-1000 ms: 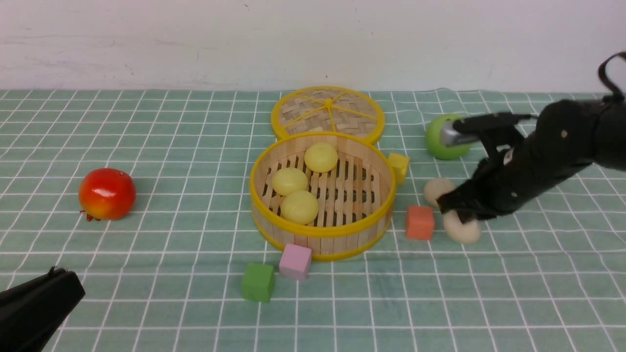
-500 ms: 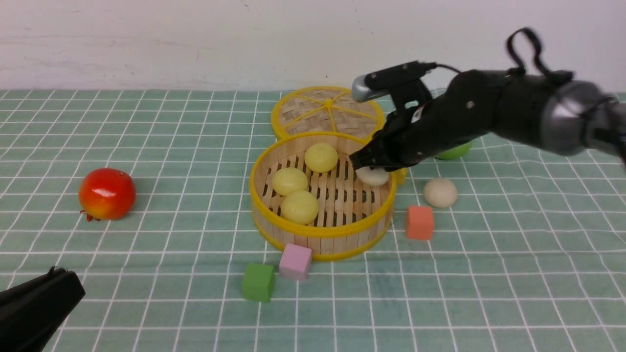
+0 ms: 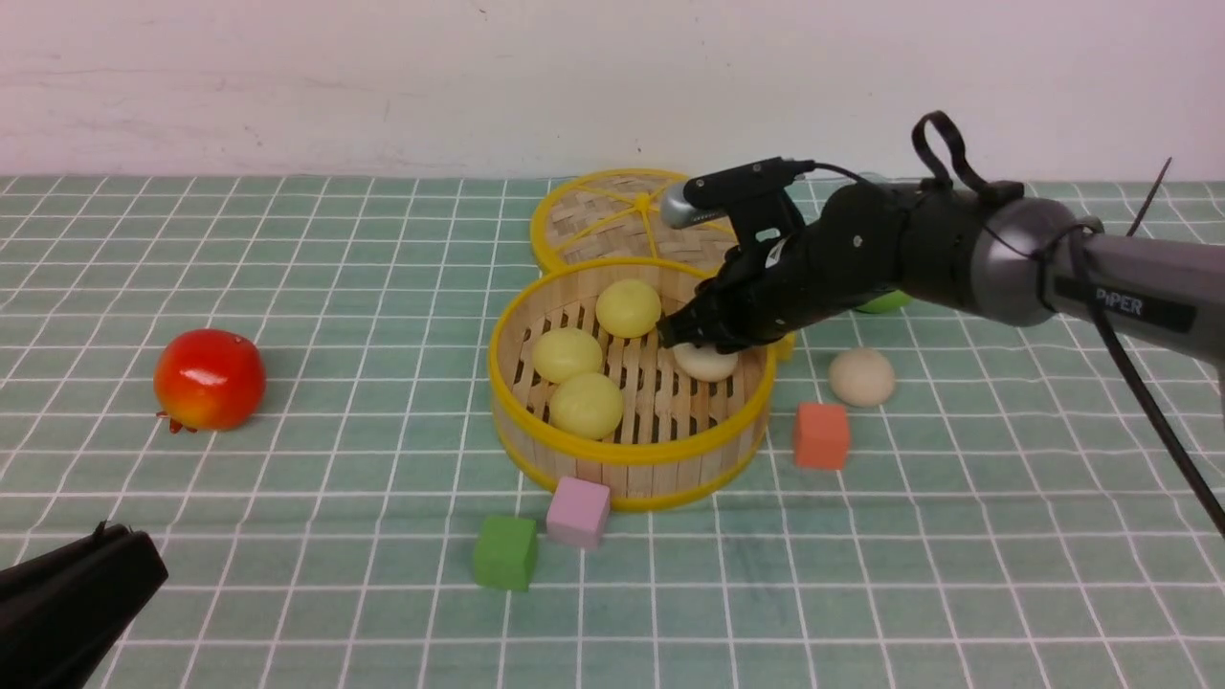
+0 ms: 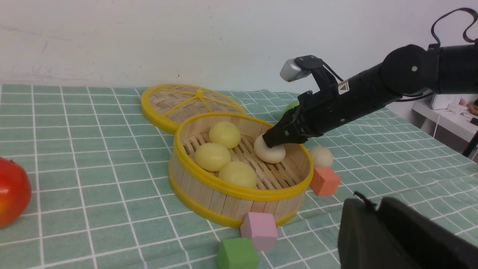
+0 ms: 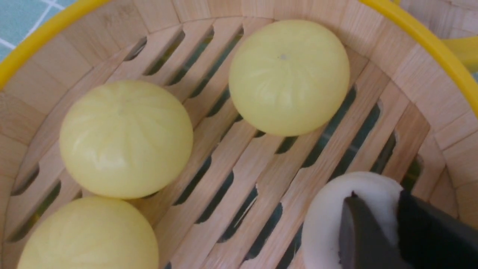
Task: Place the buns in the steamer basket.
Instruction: Use the right arm to put the steamed stuffed bun into the steamer, then use the right arm to grab a steamed stuffed bun
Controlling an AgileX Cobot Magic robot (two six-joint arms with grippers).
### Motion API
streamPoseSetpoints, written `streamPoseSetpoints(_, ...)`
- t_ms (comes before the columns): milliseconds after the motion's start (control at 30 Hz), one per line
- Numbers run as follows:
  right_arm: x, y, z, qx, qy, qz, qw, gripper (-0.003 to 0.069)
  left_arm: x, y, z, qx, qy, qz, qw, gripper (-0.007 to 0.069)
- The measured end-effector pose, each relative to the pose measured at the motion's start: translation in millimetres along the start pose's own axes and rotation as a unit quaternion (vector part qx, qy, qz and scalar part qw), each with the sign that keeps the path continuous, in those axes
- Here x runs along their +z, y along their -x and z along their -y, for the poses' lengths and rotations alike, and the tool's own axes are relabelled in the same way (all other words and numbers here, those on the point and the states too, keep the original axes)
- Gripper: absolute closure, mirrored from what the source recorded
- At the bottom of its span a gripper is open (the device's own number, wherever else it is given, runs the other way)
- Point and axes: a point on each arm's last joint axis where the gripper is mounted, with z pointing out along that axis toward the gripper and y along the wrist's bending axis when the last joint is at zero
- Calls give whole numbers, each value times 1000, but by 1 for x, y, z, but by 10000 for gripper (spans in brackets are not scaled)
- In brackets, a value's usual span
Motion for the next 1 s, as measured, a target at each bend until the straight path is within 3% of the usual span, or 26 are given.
streamPoseSetpoints(100,-2,1,0,0,1,0,1000,384,0,0,0,0,0,0,1000,568)
streamPoseSetpoints(133,-10,5,-2,0,4,-2,1000,314,0,0,0,0,0,0,1000,568)
streamPoseSetpoints(300,-67,31,1,-38,-8,16,999,199,0,0,0,0,0,0,1000,565)
streamPoseSetpoints(433,-101,37,27,-30,-51,-17,998,207,0,0,0,0,0,0,1000,562)
streamPoseSetpoints(500,-105,26,54,16,-79,-67,994,226,0,0,0,0,0,0,1000,558)
streamPoseSetpoints(667,-75,-6,101,96,-100,-141,980,275,0,0,0,0,0,0,1000,552)
streamPoseSetpoints(833,-47,-9,107,116,-71,-95,986,289,0,0,0,0,0,0,1000,550)
streamPoseSetpoints(1000,-29,-11,111,107,-70,-59,990,291,0,0,0,0,0,0,1000,544)
